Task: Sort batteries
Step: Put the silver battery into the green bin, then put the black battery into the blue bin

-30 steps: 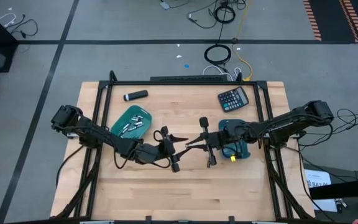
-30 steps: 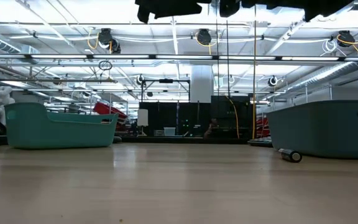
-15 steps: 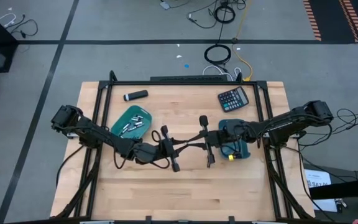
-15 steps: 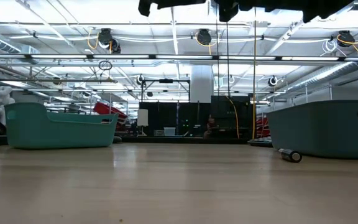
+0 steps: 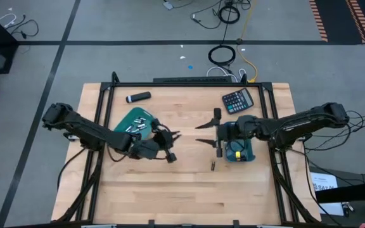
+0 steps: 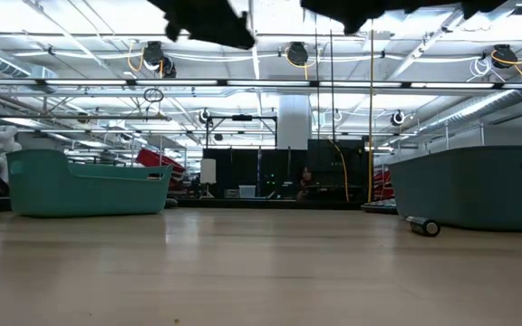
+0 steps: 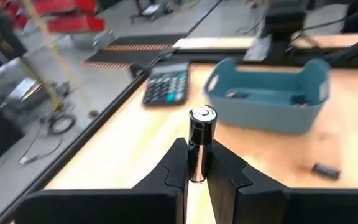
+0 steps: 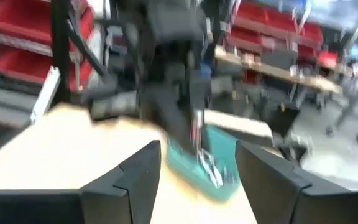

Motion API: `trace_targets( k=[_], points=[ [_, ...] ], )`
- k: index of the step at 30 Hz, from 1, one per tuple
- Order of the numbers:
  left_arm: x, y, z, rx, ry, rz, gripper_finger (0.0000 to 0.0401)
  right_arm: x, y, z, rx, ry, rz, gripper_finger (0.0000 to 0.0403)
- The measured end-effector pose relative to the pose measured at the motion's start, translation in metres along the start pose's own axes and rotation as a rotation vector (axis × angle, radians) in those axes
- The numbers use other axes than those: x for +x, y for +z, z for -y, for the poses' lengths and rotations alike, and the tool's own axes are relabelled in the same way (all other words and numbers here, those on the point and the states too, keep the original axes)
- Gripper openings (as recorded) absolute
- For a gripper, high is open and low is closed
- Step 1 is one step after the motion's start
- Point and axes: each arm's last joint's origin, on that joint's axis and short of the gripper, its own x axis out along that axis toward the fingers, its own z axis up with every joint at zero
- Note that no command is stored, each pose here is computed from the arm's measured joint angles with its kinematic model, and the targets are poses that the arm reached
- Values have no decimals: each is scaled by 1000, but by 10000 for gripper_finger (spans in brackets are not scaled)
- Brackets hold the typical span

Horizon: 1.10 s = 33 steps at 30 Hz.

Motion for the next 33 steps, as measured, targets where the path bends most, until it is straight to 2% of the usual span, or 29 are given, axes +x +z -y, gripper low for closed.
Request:
trace_targets(
  k=[9, 16, 19, 22, 27, 29, 31, 33],
  points=[
    [-32, -23, -53, -28, 174, -335, 36, -19, -14, 2, 65, 10, -257, 180],
    [-52, -46, -83, -81, 350, -593, 37, -18, -15, -7, 75, 44, -261, 165],
    [-58, -54, -96, -99, 435, -711, 65, -18, -14, -7, 83, 43, -255, 165],
    [-60, -60, -105, -96, 503, -828, 121, -18, -14, -7, 88, 41, -256, 164],
    [-57, -61, -106, -90, 475, -857, 220, -18, -18, -8, 106, 32, -296, 164],
    [-54, -60, -105, -121, 454, -841, 249, -19, -28, -8, 83, 11, -390, 164],
    [-49, -58, -100, -176, 380, -839, 266, -23, -41, -12, 67, 70, -524, 164],
    [-41, -53, -91, -224, 255, -802, 272, -30, -51, -21, 50, 214, -635, 164]
  ],
)
